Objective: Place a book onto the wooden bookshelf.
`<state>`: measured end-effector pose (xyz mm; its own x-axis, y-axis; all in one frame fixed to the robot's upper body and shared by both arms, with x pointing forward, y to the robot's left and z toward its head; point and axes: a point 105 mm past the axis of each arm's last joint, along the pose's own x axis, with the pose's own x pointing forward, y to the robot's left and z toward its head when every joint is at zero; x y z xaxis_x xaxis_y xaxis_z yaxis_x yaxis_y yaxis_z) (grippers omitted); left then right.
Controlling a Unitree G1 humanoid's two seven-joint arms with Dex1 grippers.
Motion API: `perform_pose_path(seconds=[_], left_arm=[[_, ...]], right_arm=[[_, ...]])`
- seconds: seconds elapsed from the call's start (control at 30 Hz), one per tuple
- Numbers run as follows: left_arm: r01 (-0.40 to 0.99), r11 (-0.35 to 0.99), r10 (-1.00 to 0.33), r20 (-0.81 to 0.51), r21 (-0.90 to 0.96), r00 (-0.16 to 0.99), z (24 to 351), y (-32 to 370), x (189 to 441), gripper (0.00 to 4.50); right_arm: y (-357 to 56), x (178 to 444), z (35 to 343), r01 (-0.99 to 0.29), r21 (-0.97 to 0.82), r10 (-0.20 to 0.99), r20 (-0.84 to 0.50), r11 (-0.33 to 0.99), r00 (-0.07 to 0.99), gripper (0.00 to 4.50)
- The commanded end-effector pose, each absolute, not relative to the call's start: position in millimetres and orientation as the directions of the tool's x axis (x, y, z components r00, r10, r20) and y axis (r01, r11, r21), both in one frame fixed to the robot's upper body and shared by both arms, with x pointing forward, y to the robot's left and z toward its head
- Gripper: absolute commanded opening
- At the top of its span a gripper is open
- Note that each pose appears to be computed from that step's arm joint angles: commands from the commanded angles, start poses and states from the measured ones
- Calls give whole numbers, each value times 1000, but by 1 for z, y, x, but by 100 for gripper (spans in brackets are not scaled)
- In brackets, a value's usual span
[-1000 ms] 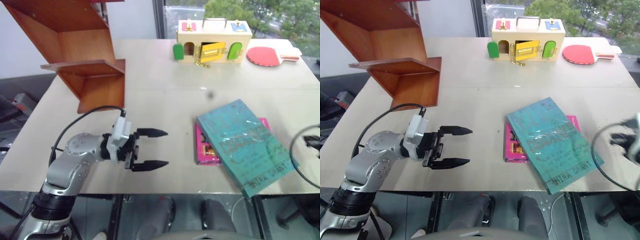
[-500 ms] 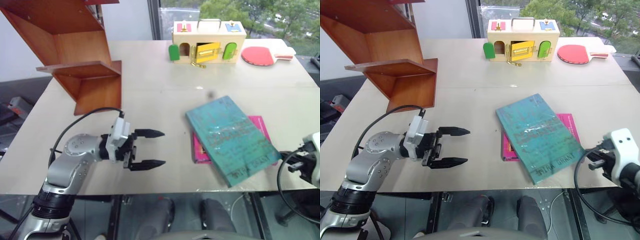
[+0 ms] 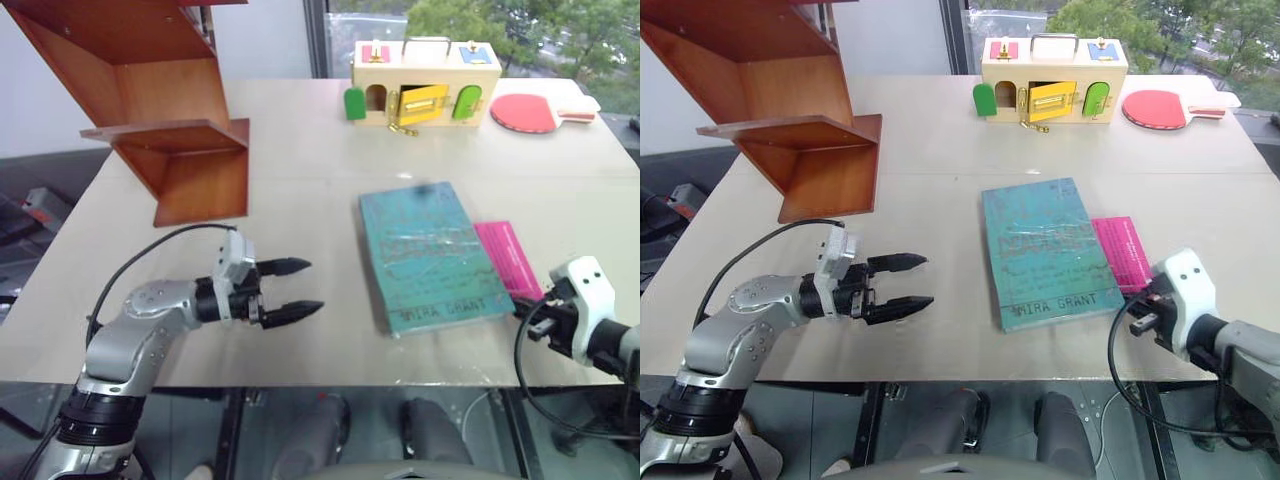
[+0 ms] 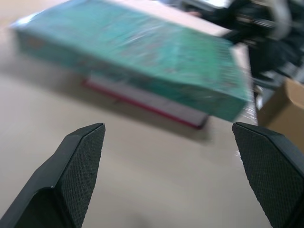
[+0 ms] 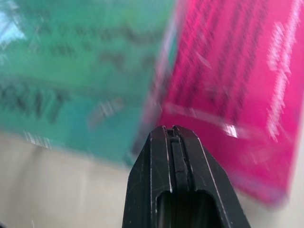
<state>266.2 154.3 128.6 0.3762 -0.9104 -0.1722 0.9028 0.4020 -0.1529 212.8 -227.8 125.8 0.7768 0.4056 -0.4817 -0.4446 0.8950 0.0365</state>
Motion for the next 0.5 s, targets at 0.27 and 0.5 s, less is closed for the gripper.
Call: perform_pose_path(seconds=[0.27,0.5], left_arm=[[764,392,-917,-152,-513,369,143,141,293,450],[487,285,-949,-170,-825,267,132,115,311,450]], right_arm=[[-224,167,191,-545,-137,512,-216,827,831,271],[-173,169,234,-649,-362,678,-59,670,733,449]])
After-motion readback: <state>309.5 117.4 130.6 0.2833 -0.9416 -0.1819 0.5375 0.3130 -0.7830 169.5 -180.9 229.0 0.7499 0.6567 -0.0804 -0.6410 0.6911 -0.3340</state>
